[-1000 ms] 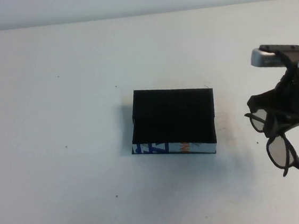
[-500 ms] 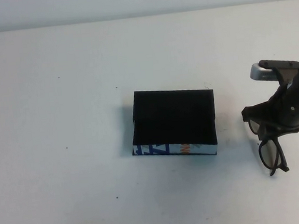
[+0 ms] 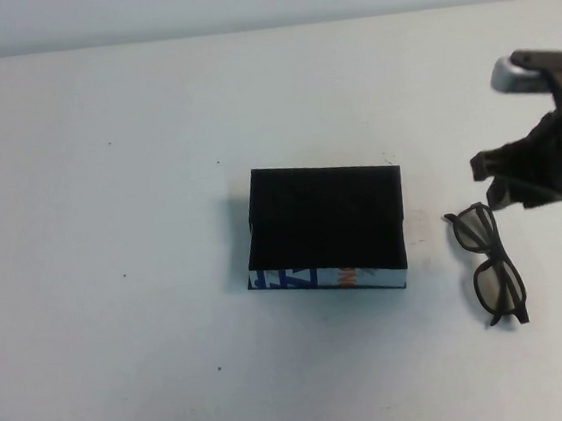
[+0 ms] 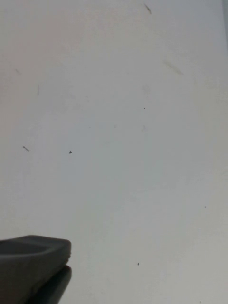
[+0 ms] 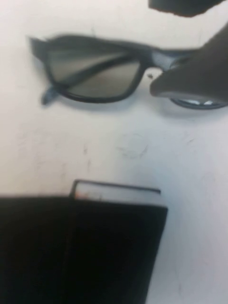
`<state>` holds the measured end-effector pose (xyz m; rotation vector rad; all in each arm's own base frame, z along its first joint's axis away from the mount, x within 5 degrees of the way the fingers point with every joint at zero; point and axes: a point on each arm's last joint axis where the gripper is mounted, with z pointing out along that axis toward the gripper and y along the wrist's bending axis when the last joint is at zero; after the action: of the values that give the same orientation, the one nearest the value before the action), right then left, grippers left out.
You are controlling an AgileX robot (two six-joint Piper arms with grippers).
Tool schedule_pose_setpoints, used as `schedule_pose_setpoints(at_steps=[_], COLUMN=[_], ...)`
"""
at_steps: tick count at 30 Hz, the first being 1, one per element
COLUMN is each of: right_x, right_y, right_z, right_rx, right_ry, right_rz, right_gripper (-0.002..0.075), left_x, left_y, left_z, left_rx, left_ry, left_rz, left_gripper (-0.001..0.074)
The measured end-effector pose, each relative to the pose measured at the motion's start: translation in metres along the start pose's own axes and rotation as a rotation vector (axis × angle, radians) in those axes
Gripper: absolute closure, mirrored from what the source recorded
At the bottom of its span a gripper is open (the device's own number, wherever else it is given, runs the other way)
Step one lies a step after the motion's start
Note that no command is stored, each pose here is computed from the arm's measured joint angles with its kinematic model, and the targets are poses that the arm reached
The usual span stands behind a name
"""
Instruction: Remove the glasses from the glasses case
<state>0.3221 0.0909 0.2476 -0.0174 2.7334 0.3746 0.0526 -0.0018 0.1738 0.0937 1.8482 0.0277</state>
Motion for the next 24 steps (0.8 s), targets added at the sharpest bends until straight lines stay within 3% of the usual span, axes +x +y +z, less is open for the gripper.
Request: schedule_pose_setpoints(at_steps=[6,10,16,24], right_x=[0.015,0.040,0.086,0.158], right_y=[0.012,0.015,0.013,-0.009], right_z=[-0.111,-0.157,-0.206,-0.219], right_rx=[-0.024,-0.044,-0.047,-0.009], right_ry=[-0.288,-0.338,-0.424,-0.642], right_rz=[-0.095,-0.118,-0.244,-0.324], right_gripper=[0.0489,0.0524,0.0592,0.0713], left_x=[0.000,0.000,0.000,0.000], left_y=[0.000,0.000,0.000,0.000], left_z=[0.000,0.000,0.000,0.000], left_rx=[0.000,0.000,0.000,0.000], left_ry=[0.000,0.000,0.000,0.000], left_rz=[0.000,0.000,0.000,0.000], left_gripper=[0.0740,0.0740,0.0740,0.0740])
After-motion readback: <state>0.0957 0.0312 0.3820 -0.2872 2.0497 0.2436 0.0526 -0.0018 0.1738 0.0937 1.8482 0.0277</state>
